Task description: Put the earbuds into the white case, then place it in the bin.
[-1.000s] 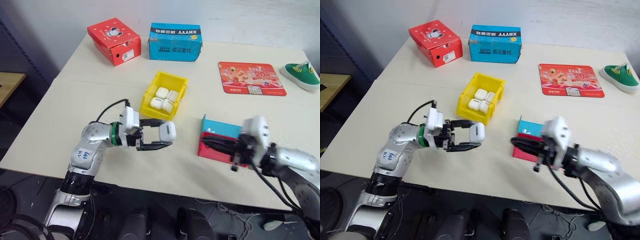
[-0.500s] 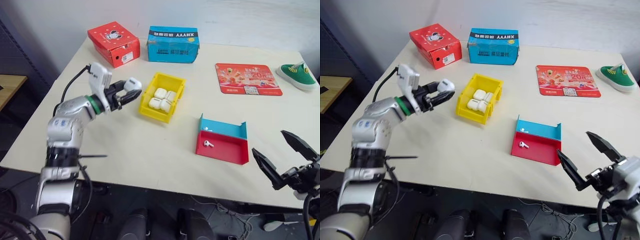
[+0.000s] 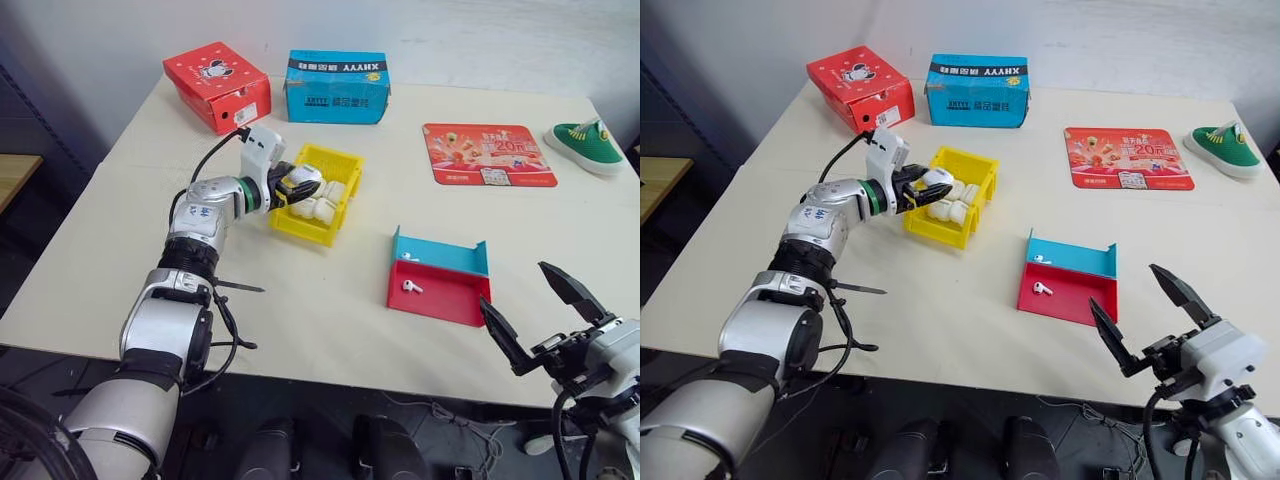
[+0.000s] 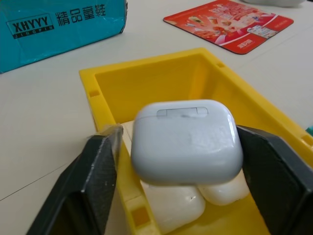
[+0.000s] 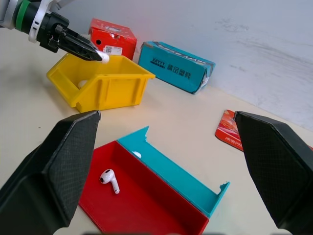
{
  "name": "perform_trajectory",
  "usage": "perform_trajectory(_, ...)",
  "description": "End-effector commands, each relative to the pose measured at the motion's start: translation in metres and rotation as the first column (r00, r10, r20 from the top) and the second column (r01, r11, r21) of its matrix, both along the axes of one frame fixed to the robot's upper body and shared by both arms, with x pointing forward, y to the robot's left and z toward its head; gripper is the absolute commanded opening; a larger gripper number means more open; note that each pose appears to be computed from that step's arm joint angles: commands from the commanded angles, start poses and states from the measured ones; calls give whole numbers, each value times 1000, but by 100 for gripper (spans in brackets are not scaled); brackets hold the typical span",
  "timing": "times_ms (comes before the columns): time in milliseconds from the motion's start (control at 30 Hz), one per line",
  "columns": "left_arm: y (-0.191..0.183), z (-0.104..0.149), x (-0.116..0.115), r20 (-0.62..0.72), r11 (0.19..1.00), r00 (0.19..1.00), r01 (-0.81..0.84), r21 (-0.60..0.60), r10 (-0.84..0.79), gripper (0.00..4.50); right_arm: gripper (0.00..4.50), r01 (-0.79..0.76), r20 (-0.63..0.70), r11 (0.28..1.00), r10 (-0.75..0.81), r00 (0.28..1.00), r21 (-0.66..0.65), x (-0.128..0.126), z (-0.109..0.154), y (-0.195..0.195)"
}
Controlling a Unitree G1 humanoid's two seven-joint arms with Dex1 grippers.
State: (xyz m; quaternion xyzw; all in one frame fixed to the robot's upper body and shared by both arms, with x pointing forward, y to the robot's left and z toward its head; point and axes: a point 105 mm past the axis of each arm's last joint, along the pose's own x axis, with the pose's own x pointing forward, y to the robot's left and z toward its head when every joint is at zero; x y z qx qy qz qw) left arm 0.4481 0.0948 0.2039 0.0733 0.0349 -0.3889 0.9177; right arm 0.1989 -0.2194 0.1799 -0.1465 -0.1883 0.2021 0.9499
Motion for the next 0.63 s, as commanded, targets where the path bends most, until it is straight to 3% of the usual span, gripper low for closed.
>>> perform_trajectory(33, 5, 41, -23, 174, 984, 976, 152, -97, -134, 447, 450, 1, 21, 999, 0, 1000, -37, 3, 8, -5)
perform_trajectory(167, 52, 40, -63, 250, 971, 943, 237, -40, -220, 447, 450, -35, -22, 995, 33, 999, -96, 9, 10, -23)
perform_trajectory(333, 142, -5, -121, 239, 974, 956, 128, 186, -171, 447, 450, -134, -121, 959, 107, 987, -249, 24, 13, -57)
perform_trajectory(433, 182, -29, -158, 207, 955, 975, 21, 296, -86, 447, 450, -247, -239, 900, 167, 957, -359, 27, 10, -78)
perform_trajectory(533, 199, -45, -183, 167, 935, 985, -21, 354, -41, 447, 450, -310, -309, 861, 190, 932, -404, 29, 10, -94)
perform_trajectory(633, 205, -47, -193, 160, 939, 987, -63, 338, 8, 447, 450, -344, -326, 841, 215, 921, -418, 39, 11, -99)
